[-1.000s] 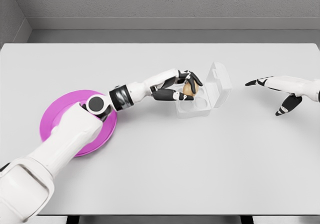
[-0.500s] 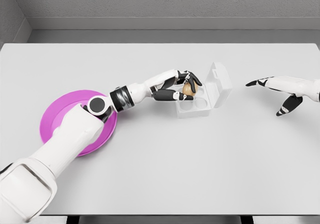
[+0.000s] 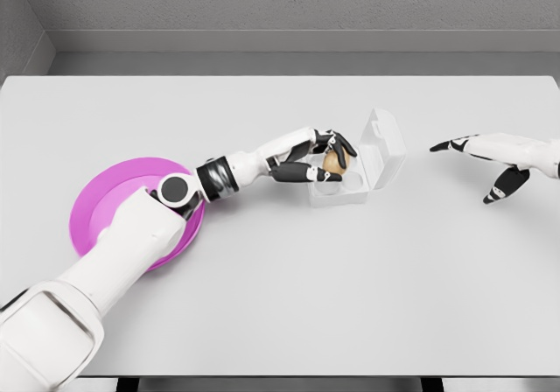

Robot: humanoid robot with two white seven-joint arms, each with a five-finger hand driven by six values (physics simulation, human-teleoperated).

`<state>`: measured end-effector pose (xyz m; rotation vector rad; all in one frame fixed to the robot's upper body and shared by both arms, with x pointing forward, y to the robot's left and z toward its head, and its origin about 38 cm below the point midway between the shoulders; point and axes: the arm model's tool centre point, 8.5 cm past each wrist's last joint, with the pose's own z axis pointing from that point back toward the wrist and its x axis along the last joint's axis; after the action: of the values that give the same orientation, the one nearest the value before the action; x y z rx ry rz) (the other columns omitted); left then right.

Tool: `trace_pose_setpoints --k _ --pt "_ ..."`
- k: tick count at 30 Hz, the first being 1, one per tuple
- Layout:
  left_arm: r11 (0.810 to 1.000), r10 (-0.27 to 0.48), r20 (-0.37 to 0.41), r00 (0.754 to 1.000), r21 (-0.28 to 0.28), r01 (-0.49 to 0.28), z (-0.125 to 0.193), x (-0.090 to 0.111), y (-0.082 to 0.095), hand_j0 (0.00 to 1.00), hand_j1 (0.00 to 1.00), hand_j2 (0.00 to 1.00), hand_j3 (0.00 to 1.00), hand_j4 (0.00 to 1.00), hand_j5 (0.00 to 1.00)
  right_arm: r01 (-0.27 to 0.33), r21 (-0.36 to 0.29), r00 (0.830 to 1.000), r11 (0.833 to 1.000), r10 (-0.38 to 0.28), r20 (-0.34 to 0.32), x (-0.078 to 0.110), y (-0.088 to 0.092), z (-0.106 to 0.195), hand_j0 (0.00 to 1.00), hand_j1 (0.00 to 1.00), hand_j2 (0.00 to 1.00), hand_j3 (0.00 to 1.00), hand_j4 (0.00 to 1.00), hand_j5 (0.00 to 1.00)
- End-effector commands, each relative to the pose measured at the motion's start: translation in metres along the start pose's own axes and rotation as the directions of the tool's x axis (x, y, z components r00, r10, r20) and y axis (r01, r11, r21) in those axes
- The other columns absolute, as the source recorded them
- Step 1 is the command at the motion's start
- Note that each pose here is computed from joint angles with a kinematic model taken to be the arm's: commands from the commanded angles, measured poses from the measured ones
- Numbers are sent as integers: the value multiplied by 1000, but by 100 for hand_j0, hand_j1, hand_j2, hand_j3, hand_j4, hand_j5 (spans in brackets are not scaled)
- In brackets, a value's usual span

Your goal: Pack egg into the box and close the box lid

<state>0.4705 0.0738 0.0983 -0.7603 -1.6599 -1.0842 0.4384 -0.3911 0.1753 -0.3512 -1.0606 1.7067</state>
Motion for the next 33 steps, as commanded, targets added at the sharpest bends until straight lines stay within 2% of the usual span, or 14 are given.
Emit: trace_pose_setpoints --k 1,10,13,22,27,33 --pt "1000 17 11 1000 18 -17 1 1 2 34 34 34 34 34 34 4 -1 1000 1000 -4 0 0 0 0 100 100 100 100 100 100" --pt "1000 20 10 1000 19 -20 1 0 1 38 38 38 38 38 38 4 -1 1000 1000 -4 0 0 0 0 100 100 100 100 100 100" --pt "1000 18 9 1000 17 -18 1 0 1 46 46 46 46 46 46 5 -1 1000 1000 -5 -1 -1 0 1 100 100 100 100 100 100" --pt "1000 15 5 1000 16 -15 3 -1 2 53 53 53 53 53 53 5 -1 1000 1000 -5 -2 0 0 0 100 100 100 100 100 100" --pt "1000 13 2 1000 17 -13 4 -1 3 63 63 63 63 63 63 4 -1 1000 1000 -4 1 0 0 0 100 100 100 100 100 100" --pt "1000 8 2 1000 16 -8 4 0 4 71 71 71 71 71 71 3 2 1000 1000 -3 3 1 1 -1 100 100 100 100 100 100"
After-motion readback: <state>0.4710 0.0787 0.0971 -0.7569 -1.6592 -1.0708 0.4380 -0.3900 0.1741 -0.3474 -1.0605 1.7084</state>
